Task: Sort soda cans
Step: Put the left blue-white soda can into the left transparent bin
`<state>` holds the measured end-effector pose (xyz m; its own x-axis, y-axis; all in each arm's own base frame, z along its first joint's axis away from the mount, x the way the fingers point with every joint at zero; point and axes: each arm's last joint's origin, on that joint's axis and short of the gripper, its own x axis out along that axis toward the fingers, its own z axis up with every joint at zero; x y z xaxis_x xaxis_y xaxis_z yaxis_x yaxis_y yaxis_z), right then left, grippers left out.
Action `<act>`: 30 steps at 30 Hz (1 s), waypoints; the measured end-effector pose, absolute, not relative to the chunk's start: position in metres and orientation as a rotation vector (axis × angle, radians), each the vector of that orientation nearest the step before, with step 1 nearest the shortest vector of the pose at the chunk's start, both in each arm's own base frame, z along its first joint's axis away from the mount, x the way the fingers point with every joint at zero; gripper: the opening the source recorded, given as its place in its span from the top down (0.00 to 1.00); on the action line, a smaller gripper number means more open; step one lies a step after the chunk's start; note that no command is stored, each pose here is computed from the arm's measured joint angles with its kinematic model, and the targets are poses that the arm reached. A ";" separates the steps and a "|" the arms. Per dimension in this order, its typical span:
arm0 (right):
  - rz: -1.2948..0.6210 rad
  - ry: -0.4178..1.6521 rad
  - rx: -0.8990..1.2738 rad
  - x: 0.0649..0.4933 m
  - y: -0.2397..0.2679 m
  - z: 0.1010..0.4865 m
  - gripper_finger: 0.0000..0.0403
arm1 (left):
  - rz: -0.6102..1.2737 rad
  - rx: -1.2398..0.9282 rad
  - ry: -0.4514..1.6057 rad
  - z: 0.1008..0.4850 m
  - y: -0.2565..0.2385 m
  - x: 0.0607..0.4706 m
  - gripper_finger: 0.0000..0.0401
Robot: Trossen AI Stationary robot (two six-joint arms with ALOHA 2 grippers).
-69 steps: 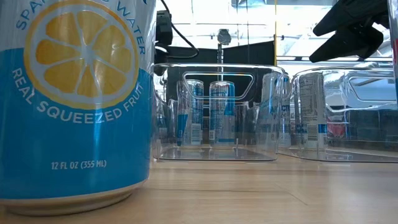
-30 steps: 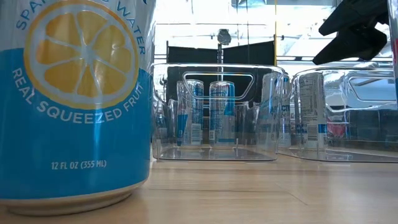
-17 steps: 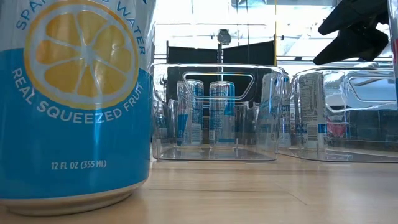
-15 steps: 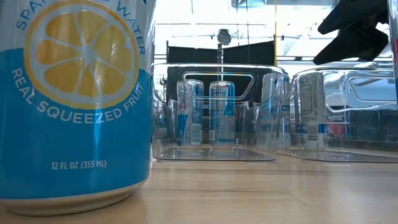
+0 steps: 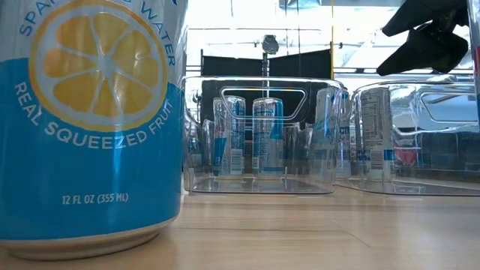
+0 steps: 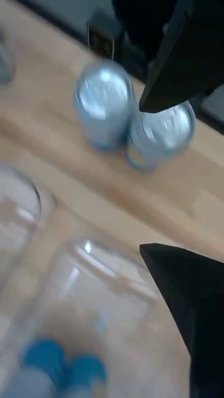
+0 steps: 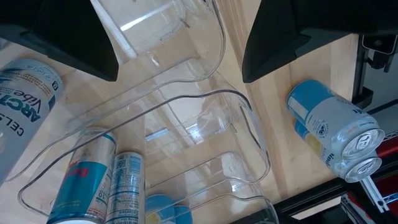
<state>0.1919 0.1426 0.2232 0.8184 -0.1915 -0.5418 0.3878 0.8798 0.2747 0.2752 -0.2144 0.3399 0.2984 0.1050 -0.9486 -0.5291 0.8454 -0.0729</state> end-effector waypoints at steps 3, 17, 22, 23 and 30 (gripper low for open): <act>-0.317 0.529 0.388 0.192 0.143 0.223 0.17 | 0.351 -0.368 1.181 0.332 -0.223 0.286 0.08; -0.316 0.529 0.388 0.192 0.143 0.223 0.17 | 0.217 -0.285 1.142 0.318 -0.227 0.314 0.08; -0.317 0.529 0.388 0.192 0.143 0.223 0.17 | 0.386 -0.316 1.211 0.315 -0.221 0.301 0.08; -0.317 0.529 0.388 0.192 0.143 0.223 0.17 | 0.404 -0.313 1.216 0.315 -0.221 0.299 0.08; -0.316 0.529 0.387 0.192 0.143 0.223 0.17 | 0.364 -0.307 1.199 0.314 -0.233 0.293 0.08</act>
<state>0.1919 0.1426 0.2232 0.8184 -0.1912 -0.5420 0.3871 0.8804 0.2740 0.2932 -0.2331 0.3137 0.3178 0.1111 -0.9416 -0.4311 0.9014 -0.0392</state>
